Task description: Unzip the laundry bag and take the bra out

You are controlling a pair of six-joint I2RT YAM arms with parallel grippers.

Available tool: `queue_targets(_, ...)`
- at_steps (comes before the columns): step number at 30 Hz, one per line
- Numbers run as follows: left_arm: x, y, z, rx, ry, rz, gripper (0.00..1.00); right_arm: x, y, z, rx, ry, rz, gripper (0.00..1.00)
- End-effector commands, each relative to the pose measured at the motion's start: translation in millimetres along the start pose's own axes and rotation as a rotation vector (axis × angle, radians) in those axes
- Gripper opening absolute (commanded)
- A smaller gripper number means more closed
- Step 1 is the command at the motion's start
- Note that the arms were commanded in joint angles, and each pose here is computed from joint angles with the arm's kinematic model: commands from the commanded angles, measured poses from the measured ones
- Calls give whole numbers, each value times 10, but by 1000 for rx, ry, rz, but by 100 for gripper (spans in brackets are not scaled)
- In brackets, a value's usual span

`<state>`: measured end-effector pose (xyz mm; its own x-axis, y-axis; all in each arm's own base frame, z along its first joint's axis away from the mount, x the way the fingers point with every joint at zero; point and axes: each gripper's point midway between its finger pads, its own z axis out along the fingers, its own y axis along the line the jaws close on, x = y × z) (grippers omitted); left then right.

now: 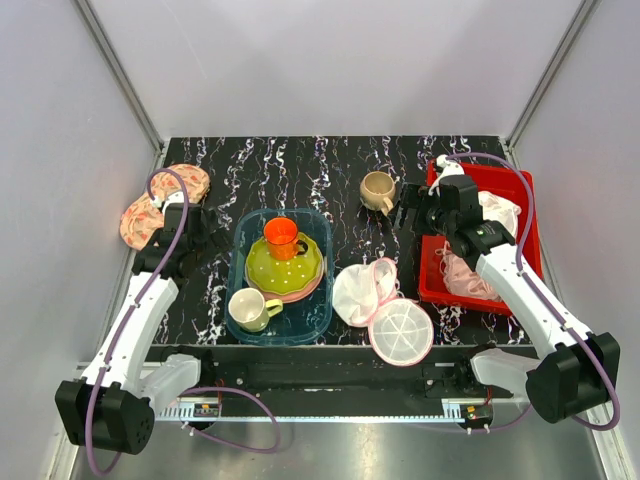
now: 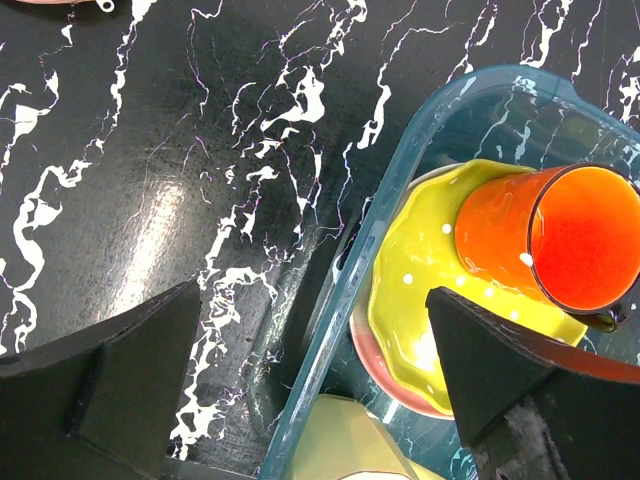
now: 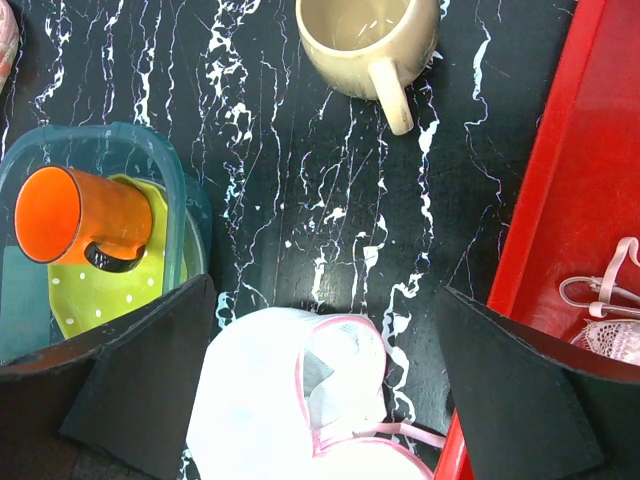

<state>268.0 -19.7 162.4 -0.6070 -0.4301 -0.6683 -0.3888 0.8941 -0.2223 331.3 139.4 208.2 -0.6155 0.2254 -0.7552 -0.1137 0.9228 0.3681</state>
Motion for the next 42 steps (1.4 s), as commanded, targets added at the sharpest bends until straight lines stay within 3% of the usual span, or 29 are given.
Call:
queue_targets(1,-239,-33,-82,-7,-69,-36,99,-58,30,-16,-6,-26,-1,100)
queue_targets(12,-344,87,64,-99,-25,-54,99,-54,70,-39,-27,-21,-3,100)
queue_targets(17,-409,196,466,-208,92,-96,99,-172,138,-65,-49,-52,7,100)
queue_targets(26,-1133,653,1007,-460,41,-187,99,-345,261,-26,-84,-65,-23,100)
queue_targets(34,-1190,936,1534,-519,81,-315,97,-195,229,149,-77,13,-32,100)
queue_targets(42,-1284,865,1622,-517,39,-392,91,0,163,382,-48,107,0,100)
